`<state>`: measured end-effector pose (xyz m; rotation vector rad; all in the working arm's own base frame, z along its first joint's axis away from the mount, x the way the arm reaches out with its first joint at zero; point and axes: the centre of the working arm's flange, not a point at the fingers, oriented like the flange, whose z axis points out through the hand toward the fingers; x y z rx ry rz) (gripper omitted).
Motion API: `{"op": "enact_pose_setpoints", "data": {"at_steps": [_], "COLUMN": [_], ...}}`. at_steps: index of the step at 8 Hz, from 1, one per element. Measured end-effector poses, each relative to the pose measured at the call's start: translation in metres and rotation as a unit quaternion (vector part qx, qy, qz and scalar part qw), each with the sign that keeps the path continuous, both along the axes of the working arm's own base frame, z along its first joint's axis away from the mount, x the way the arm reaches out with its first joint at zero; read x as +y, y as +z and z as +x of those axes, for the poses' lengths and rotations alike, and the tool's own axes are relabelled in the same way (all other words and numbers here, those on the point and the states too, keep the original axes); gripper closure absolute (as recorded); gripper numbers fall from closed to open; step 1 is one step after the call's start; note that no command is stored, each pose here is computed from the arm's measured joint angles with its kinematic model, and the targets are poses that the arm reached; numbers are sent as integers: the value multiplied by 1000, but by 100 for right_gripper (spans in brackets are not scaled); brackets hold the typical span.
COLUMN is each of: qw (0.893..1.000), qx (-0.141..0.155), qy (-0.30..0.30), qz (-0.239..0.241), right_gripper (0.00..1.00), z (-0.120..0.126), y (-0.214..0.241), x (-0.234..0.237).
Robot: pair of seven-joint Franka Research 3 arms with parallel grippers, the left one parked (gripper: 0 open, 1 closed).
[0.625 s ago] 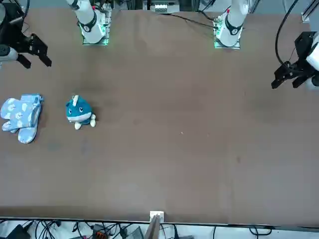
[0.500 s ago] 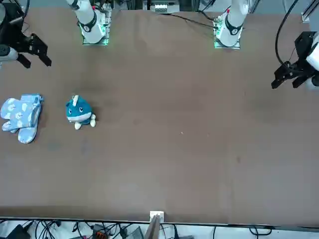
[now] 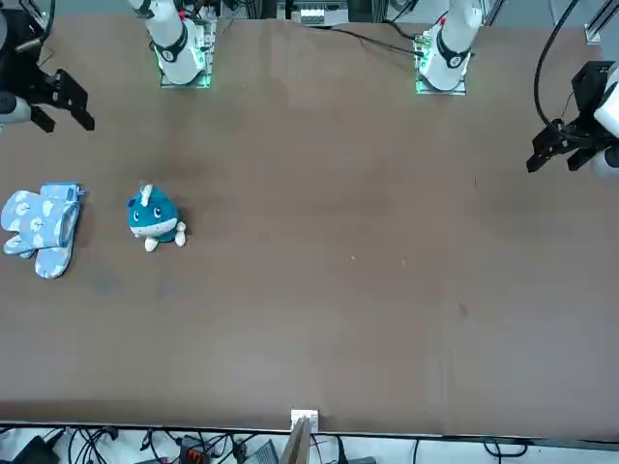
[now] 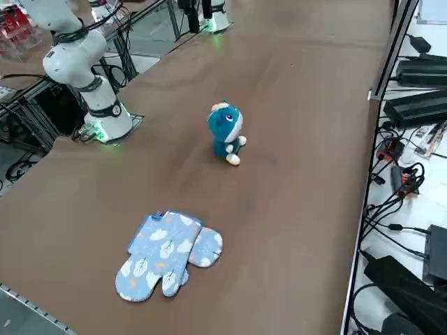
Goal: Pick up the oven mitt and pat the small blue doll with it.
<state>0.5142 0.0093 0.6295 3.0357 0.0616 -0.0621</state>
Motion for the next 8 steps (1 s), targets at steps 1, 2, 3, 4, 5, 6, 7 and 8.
{"op": "enact_pose_setpoints", "data": {"at_steps": [1,2,3,4,5,6,7,8], "qw": [999,996,991,986,980,975,971,969], "qx": [18,39,57,68,71,65,50,36], "qy": [-9,-21,-30,-34,-32,-27,-14,2], "qz": [-41,-81,-118,-151,-185,-212,-231,-246], "right_gripper": [0,0,0,0,0,0,0,0], "z": [8,18,28,39,49,57,61,60], "y": [-17,-37,-59,-81,-102,-126,-154,-183], "x": [-17,-39,-62,-83,-105,-129,-155,-181]}}
